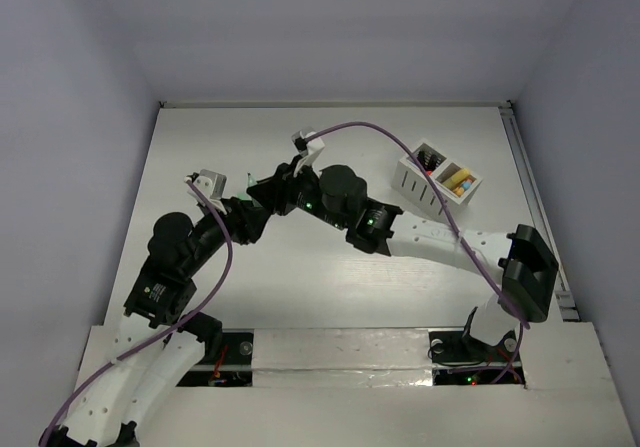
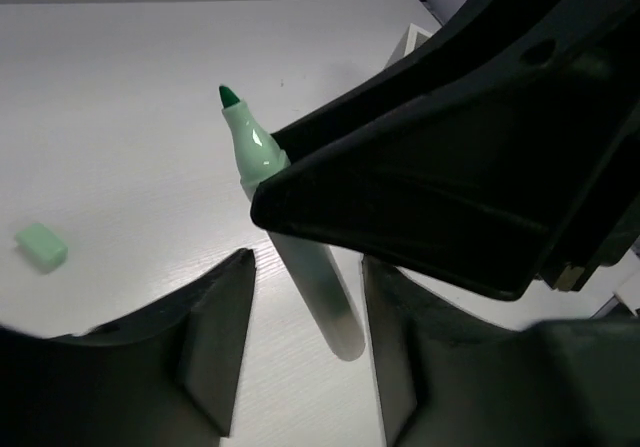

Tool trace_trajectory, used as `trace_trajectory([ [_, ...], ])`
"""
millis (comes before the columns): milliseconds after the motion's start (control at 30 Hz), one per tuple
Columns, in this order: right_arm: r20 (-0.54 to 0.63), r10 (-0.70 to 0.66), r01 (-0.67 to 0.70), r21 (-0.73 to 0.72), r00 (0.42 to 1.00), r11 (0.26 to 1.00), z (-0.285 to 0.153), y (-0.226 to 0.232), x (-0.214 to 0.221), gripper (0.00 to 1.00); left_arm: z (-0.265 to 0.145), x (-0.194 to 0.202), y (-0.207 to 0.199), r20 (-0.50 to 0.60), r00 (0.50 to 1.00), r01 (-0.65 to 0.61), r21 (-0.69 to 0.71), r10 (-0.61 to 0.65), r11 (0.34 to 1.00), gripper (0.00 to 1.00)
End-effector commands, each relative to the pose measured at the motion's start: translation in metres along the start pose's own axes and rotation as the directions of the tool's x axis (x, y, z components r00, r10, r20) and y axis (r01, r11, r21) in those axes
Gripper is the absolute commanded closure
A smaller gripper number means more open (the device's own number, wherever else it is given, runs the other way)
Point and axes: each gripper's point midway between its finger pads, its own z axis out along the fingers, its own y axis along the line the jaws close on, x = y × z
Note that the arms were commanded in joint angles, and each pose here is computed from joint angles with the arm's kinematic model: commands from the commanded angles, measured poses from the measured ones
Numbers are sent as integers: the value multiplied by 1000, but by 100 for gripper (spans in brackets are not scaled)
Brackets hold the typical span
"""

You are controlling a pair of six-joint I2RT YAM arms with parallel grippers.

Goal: Sort the stationery into containers
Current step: Pick up the pen from the center of the board, then move the pen cap to the center of the board.

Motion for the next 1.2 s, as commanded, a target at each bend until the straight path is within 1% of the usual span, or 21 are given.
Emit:
trace_trajectory([
  [0,44,45,-41,-93,998,995,-2,22,-9,97,3,-8,-2,39,999,-18,21,17,1000,57],
  [67,40,53,-48,-113,998,992,-3,25,-8,97,4,-7,0,33,999,-16,14,16,1000,73],
  [100,40,53,-48,-116,998,992,-3,26,-8,97,4,-7,0,33,999,-16,11,15,1000,86],
  [167,37,57,-52,-122,998,991,-3,27,-7,97,4,-7,2,30,999,-19,0,19,1000,98],
  [200,33,57,-52,-132,998,990,-3,29,-7,97,3,-8,2,32,999,-20,-3,20,1000,100],
  [233,31,61,-56,-135,998,989,-3,29,-6,96,3,-8,3,32,999,-21,-7,22,1000,100],
  [333,30,58,-53,-131,998,990,-5,29,-7,84,0,-9,4,42,999,-27,-16,28,1000,100],
  [367,27,59,-55,-136,998,989,-7,30,-7,70,-2,-10,5,44,999,-27,-21,28,999,100],
  [433,32,76,-72,-109,997,991,-10,10,-18,56,-5,-14,9,62,998,-27,-51,30,998,100],
  [467,17,84,-81,-135,996,988,-13,9,-20,45,-6,-14,12,64,998,-25,-68,29,997,100],
  [500,15,95,-92,-141,995,986,-16,2,-23,40,-9,-17,13,75,997,-25,-80,31,996,100],
  [567,15,132,-129,-123,991,984,-24,-24,-32,33,-10,-19,21,85,996,-19,-128,30,992,100],
  [633,-38,144,-148,-128,989,981,-27,-38,-24,32,-13,-24,27,105,994,-11,-166,29,986,100],
  [700,-83,135,-143,-100,987,985,-24,-60,-16,34,-17,-30,28,126,992,-8,-181,31,983,100],
  [733,-137,127,-136,-60,982,989,-21,-73,-1,37,-18,-32,28,136,990,-7,-186,33,982,100],
  [833,-265,105,-111,-8,958,994,4,-98,34,66,-21,-36,27,153,987,-8,-184,37,983,100],
  [867,-288,97,-100,4,953,995,24,-107,42,74,-22,-37,27,157,987,-10,-184,39,983,100],
  [967,-364,78,-59,64,928,996,46,-131,67,97,-25,-40,27,172,984,-12,-191,45,982,100],
  [1033,-421,82,-58,71,903,996,65,-142,87,98,-28,-43,27,182,982,-17,-194,53,981,100],
  [1067,-437,90,-73,56,895,996,70,-141,92,96,-29,-44,27,186,981,-18,-193,55,981,100],
  [1167,-481,132,-154,-5,867,988,89,-137,116,94,-32,-47,29,201,977,-20,-211,64,977,100],
])
